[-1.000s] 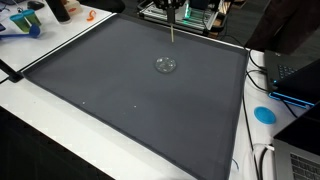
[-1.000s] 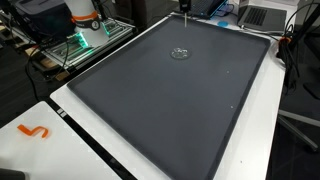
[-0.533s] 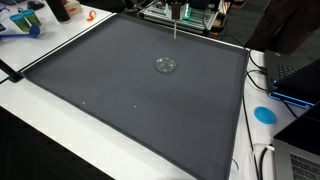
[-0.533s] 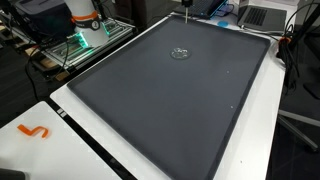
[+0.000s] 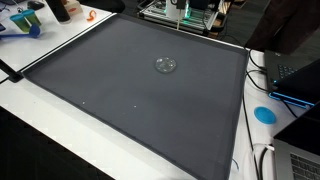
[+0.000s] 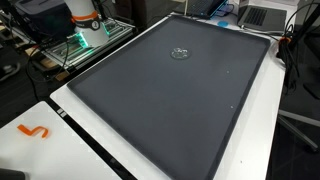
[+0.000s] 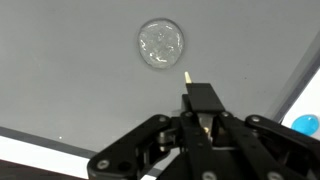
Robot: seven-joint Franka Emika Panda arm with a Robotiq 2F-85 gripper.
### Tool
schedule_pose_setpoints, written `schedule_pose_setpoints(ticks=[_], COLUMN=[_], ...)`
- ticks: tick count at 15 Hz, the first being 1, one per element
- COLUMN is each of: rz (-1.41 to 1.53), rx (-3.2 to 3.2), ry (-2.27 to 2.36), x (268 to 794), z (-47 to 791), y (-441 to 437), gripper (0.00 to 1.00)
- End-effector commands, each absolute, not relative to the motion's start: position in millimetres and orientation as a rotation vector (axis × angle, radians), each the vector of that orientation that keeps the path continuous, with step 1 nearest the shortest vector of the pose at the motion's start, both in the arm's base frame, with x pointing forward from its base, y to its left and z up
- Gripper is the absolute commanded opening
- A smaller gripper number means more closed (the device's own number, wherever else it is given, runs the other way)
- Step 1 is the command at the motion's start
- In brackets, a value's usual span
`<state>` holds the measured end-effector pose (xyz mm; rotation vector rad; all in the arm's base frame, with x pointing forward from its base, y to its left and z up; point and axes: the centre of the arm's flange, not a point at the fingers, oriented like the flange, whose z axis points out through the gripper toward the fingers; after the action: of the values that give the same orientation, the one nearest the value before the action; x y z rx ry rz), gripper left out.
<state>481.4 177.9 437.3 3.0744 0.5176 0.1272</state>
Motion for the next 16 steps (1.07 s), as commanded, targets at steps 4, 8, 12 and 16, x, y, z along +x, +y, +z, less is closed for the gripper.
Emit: schedule_pose_setpoints(ticks=[4, 8, 12, 16], rz=[0.092, 0.123, 0.122, 0.121], rx=[3.036, 3.053, 3.052, 3.052], ry=[0.526, 0.554, 0.557, 0.557], x=[486.9, 485.1, 486.8, 487.3], z=[465.8, 470.8, 470.8, 470.8], y=[199.2, 197.7, 198.7, 198.9], gripper=[0.03, 0.13, 0.13, 0.13])
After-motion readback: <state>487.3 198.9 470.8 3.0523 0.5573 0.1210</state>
